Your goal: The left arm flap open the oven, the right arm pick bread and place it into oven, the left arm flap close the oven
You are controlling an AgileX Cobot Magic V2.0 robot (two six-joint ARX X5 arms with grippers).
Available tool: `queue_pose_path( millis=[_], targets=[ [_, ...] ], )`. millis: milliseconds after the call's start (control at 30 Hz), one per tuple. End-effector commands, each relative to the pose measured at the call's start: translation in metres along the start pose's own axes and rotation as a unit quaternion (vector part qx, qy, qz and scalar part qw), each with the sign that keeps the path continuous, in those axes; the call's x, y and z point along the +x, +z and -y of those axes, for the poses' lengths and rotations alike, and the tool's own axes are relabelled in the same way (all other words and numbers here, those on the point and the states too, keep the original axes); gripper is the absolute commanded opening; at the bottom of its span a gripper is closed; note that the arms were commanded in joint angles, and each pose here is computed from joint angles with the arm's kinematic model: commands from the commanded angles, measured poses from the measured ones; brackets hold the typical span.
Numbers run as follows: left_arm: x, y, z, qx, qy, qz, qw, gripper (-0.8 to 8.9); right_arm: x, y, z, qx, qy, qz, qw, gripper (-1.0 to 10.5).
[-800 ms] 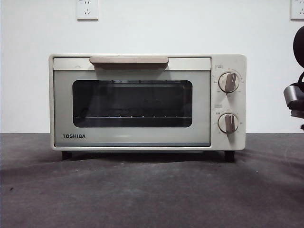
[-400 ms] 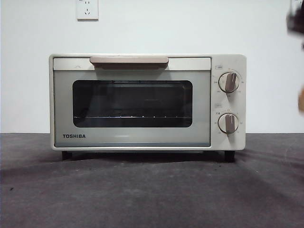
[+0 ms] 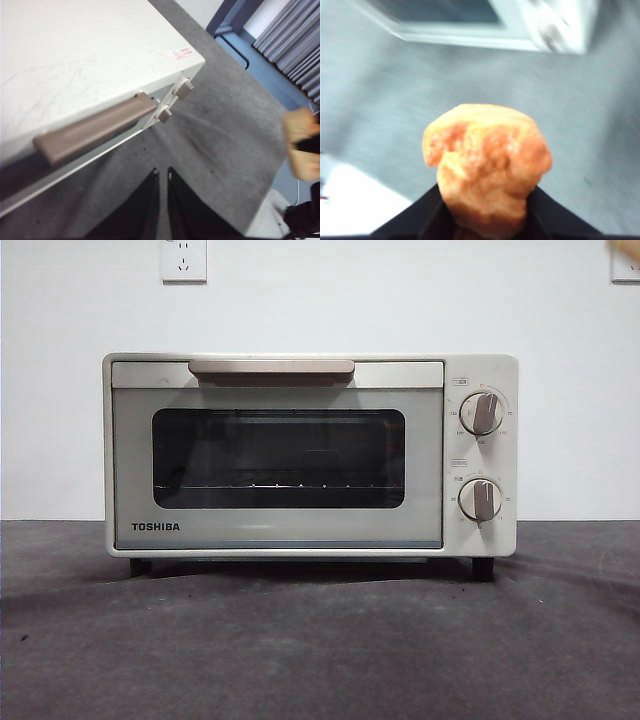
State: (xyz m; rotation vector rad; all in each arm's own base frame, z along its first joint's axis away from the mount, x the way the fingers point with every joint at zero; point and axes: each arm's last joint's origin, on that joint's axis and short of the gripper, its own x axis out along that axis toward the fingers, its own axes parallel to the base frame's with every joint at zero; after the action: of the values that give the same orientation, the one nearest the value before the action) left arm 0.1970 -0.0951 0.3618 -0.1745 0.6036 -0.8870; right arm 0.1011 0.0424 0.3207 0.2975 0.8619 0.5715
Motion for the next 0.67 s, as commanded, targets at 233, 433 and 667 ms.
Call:
queue_pose_path(
  millis=[233, 433, 667],
  targets=[
    [0.063, 0.033, -0.016, 0.110, 0.035, -0.060, 0.991, 0.16, -0.035, -0.015, -0.014, -0.027, 0.053, 0.089, 0.994, 1.3],
    [0.093, 0.028, -0.024, 0.157, 0.069, -0.090, 0.981, 0.16, -0.040, -0.017, -0.016, -0.035, 0.060, 0.108, 0.992, 1.3],
    [0.107, 0.027, -0.031, 0.166, 0.094, -0.094, 0.977, 0.16, -0.040, -0.016, -0.016, -0.035, 0.060, 0.109, 0.992, 1.3]
  ],
)
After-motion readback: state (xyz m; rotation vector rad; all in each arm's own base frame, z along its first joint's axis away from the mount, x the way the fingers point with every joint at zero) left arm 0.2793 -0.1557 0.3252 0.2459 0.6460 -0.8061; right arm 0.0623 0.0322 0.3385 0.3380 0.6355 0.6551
